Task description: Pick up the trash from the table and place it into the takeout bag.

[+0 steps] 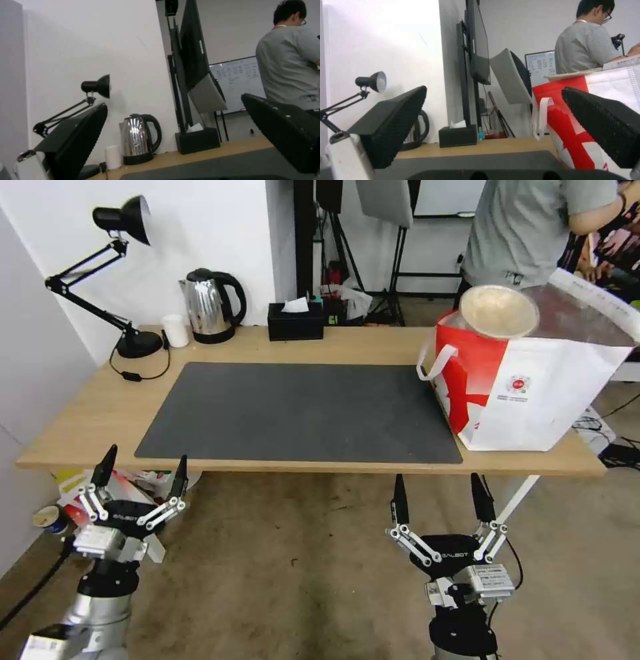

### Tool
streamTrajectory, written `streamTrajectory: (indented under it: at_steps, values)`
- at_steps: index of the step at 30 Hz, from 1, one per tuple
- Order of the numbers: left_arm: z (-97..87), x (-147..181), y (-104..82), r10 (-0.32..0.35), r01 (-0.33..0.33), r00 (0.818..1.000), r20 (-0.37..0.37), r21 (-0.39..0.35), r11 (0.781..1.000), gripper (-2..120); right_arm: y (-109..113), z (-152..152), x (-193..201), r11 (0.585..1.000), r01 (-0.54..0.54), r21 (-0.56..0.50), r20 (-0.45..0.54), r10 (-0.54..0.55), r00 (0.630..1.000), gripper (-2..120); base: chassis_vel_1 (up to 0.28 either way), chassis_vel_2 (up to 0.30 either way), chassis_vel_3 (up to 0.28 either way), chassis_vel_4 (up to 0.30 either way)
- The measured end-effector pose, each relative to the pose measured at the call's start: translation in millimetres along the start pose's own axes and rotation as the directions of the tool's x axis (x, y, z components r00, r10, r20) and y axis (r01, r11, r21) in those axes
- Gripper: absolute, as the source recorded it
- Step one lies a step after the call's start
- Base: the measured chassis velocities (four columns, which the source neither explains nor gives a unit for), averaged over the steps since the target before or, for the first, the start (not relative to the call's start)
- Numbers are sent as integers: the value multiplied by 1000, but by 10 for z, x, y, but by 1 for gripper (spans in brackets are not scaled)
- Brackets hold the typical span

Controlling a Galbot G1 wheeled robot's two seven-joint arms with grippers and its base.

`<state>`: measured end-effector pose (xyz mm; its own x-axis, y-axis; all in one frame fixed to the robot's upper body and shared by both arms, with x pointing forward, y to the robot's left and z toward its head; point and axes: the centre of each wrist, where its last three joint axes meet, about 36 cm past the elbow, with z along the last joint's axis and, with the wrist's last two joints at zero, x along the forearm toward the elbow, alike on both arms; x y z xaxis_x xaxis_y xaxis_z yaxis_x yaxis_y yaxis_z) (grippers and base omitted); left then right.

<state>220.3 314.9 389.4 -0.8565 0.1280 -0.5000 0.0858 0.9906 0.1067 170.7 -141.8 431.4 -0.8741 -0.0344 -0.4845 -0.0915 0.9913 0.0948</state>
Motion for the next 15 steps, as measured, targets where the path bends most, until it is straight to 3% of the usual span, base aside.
streamTrajectory:
  at_steps: [15]
  values:
    - [128,238,-41,-49,49,999,19,-10,999,100,0,0,0,1000,0,0,0,0,1000,100,0,0,0,0]
